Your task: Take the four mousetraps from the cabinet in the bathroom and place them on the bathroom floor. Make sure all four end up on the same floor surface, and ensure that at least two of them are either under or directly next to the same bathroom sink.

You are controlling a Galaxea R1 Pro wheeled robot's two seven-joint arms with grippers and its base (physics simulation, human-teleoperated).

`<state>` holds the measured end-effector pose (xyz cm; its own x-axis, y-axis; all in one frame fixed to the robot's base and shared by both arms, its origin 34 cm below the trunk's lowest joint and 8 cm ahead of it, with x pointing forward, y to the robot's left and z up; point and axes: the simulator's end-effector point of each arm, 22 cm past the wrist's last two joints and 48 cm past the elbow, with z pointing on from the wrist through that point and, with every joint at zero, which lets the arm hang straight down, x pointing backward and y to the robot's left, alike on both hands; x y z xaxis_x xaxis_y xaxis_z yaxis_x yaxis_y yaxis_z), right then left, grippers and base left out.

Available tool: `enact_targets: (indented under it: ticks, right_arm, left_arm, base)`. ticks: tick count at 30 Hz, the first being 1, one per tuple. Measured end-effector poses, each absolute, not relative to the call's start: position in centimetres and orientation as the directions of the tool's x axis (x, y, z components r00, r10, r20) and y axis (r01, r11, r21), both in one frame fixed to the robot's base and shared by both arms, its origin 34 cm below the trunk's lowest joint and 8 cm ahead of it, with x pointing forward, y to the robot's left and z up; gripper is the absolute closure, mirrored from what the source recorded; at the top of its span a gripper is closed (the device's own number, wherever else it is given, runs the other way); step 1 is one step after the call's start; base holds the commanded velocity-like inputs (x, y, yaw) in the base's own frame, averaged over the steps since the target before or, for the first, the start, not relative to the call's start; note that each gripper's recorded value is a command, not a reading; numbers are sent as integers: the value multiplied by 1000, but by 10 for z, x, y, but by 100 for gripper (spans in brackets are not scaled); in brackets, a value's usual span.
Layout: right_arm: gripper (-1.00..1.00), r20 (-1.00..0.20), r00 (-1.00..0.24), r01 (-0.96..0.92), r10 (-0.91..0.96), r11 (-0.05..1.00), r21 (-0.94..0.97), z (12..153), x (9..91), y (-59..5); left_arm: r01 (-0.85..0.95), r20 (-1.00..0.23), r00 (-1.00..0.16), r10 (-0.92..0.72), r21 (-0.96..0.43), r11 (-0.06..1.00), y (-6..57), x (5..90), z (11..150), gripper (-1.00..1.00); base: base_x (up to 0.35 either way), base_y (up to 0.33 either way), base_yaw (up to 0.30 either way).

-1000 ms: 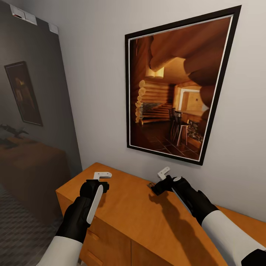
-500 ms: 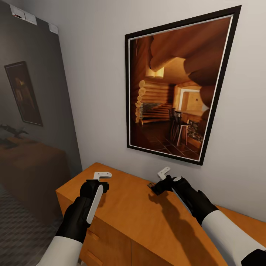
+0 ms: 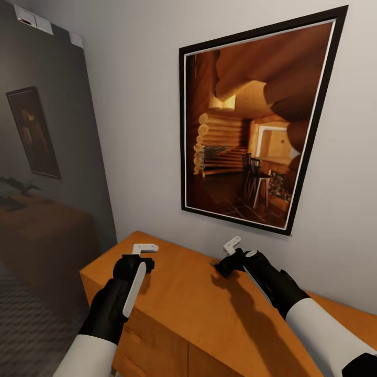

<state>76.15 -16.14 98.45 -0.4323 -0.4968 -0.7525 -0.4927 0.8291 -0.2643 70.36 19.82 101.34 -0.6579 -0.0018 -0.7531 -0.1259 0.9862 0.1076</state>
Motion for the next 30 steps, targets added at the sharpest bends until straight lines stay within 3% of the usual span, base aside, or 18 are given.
enact_targets:
  ticks: [30]
  right_arm:
    - [-100,-752,-433,-494,-497,829,-264,984,761,-161]
  left_arm:
    - [-125,-753,-658,-2,106,987,198,704,1013,100]
  base:
    - [25,21,0]
